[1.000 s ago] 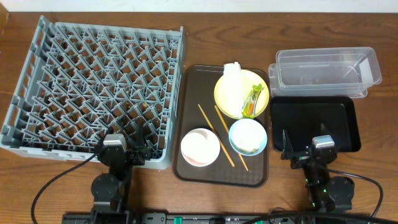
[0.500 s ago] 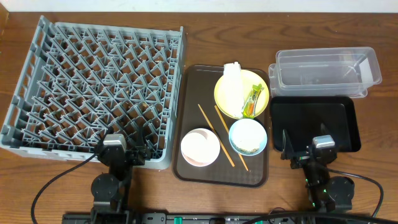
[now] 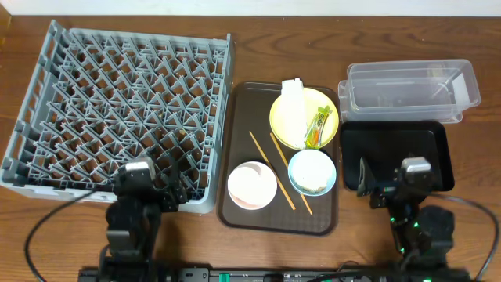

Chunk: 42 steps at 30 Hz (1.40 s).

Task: Sort waste into correct bins and load items into the dishwasher
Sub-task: 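Raise the right gripper and move it toward the yellow plate, then grasp the white tissue on the yellow plate with the right gripper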

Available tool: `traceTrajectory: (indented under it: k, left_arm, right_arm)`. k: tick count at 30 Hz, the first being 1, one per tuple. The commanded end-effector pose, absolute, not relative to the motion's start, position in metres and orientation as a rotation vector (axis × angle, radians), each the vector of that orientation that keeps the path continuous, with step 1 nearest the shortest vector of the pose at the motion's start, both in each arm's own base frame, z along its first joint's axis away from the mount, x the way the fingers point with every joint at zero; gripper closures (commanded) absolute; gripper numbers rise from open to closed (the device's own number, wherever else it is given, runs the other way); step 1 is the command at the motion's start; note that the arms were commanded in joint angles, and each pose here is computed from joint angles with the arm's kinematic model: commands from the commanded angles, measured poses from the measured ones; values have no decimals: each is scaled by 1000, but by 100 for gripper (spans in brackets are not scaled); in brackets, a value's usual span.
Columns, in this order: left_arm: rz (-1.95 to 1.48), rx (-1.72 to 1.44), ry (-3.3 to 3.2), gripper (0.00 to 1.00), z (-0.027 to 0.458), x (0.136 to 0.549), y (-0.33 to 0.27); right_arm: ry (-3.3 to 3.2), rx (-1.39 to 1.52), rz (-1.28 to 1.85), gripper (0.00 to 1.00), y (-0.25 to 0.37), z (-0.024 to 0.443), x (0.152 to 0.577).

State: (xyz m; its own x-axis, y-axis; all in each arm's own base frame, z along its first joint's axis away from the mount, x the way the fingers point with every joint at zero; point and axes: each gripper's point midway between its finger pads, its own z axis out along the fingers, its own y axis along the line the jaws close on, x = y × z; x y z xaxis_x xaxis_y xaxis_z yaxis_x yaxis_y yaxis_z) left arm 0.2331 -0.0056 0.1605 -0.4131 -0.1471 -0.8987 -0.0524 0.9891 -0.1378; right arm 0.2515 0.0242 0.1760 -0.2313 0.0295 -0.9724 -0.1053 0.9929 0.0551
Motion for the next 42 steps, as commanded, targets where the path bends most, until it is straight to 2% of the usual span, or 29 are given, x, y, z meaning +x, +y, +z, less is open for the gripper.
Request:
traceTrajectory:
  k: [1, 7, 15, 19, 24, 37, 42]
  left_arm:
    - [-96, -156, 2050, 14, 183, 238, -5]
    - [-70, -165, 2294, 14, 185, 238, -5]
    - [-50, -173, 2521, 14, 175, 235, -6]
    - [-73, -165, 2540, 14, 172, 235, -10]
    - [-76, -164, 2540, 14, 171, 235, -10]
    - [-77, -164, 2533, 14, 172, 236, -10]
    - [-77, -164, 2533, 14, 172, 236, -10]
  right_arm:
    - [1810, -50, 138, 1, 27, 209, 260]
    - [1966, -99, 212, 1, 42, 229, 282]
    - [2246, -161, 300, 1, 58, 232, 311]
    - [2250, -181, 402, 1, 72, 232, 325]
    - [2172, -341, 541, 1, 100, 238, 334]
    - [2313, -437, 391, 3, 153, 217, 376]
    - [2391, -454, 314, 10, 177, 174, 400]
